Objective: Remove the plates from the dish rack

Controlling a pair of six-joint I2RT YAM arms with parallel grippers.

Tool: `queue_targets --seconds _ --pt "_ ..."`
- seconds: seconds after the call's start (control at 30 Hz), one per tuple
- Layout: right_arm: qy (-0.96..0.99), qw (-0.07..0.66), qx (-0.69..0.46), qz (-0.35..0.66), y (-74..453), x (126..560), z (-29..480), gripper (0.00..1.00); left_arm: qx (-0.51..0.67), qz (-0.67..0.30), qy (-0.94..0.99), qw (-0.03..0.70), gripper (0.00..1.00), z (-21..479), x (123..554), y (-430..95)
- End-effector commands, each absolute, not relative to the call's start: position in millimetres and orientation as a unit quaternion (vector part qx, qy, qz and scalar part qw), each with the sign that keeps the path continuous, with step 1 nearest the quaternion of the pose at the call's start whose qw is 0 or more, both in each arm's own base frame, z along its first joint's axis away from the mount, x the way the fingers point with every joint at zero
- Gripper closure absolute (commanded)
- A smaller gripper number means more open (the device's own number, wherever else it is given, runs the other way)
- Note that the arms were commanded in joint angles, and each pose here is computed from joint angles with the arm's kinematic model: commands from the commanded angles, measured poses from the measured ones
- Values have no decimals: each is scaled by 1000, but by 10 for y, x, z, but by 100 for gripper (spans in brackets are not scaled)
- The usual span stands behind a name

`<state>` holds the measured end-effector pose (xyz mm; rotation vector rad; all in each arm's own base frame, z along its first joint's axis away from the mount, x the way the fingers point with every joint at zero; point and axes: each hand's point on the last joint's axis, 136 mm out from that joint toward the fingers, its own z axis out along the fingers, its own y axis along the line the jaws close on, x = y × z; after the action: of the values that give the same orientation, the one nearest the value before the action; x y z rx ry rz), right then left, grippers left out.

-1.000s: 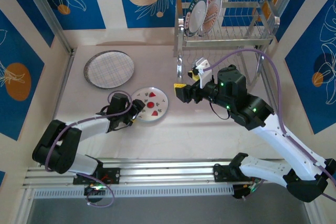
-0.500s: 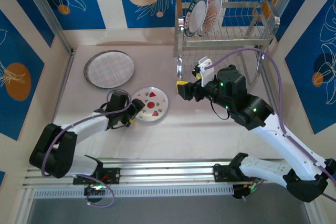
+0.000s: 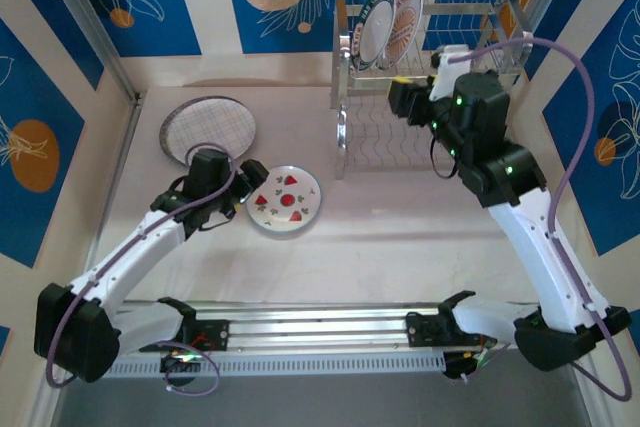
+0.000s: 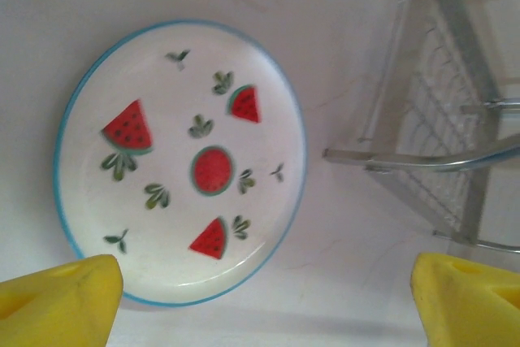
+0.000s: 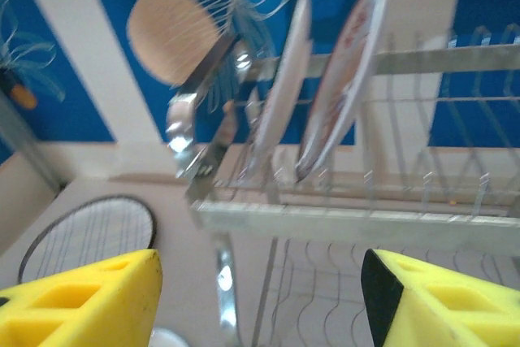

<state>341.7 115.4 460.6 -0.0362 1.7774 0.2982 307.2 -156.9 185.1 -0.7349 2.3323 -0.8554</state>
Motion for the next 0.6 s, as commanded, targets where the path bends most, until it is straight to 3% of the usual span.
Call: queue_targets --seconds 0.0,0.27,0.57 --pt "766 619 39 169 1013 3633 4759 33 -224 -320 860 328 9 2329 3098 -1567" --pt "763 609 91 195 823 4287 4869 32 -99 -384 798 454 8 3504 3106 -1778" --pt "771 595 116 195 757 4739 4799 32 -8 -409 689 598 7 4650 2860 -1766"
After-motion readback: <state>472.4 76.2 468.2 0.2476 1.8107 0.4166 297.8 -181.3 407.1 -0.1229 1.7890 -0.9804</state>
